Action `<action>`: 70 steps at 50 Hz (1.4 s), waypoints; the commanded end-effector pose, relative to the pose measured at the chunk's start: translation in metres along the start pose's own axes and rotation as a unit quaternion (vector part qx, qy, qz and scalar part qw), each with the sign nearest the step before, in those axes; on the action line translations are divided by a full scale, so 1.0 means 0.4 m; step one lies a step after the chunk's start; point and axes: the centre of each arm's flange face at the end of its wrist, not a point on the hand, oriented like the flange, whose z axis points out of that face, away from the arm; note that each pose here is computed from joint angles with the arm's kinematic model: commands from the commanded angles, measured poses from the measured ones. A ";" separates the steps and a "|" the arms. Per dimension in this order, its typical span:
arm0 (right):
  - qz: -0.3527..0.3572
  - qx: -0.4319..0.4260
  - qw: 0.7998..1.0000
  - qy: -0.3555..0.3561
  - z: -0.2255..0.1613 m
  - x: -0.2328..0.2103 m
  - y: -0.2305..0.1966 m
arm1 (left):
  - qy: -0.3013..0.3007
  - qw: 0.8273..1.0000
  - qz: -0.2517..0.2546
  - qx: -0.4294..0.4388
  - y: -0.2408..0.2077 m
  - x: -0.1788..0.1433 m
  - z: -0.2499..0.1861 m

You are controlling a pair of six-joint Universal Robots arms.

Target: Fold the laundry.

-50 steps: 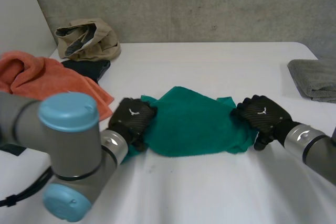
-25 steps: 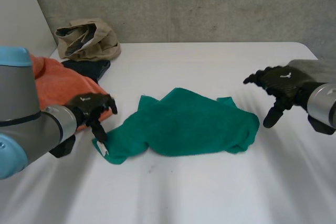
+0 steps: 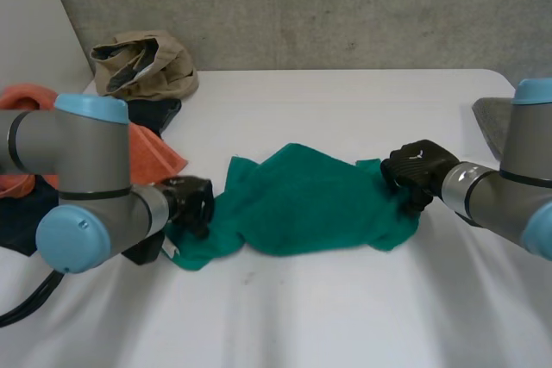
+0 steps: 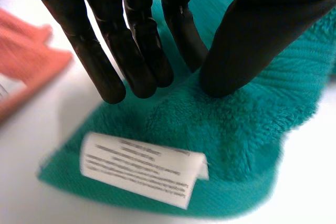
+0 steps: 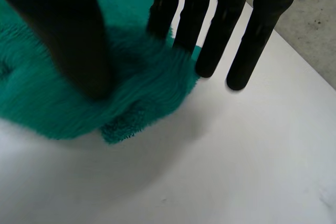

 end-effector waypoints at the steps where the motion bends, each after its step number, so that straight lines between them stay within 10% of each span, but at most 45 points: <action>1: -0.047 0.033 0.997 0.048 0.060 0.043 -0.029 | -0.074 0.987 0.045 0.132 -0.162 -0.026 -0.002; 5: -0.060 0.118 0.978 0.161 0.073 0.151 -0.136 | -0.097 0.955 0.078 0.270 -0.333 -0.038 -0.036; 9: -0.043 0.289 0.913 0.284 0.022 0.271 -0.306 | -0.107 0.882 0.091 0.450 -0.528 -0.033 -0.135; 16: -0.019 0.433 0.842 0.323 -0.058 0.302 -0.405 | -0.112 0.803 0.079 0.581 -0.640 -0.023 -0.259; 36: -0.098 0.045 0.993 0.042 -0.087 -0.064 0.044 | -0.010 0.969 0.109 0.220 -0.068 0.039 -0.029; 50: -0.043 0.014 0.997 0.062 -0.184 0.009 0.024 | -0.012 0.982 0.140 0.129 -0.003 0.023 -0.105; 70: -0.001 0.047 0.997 0.069 -0.193 0.042 0.006 | -0.021 0.999 -0.015 -0.022 0.003 -0.066 -0.047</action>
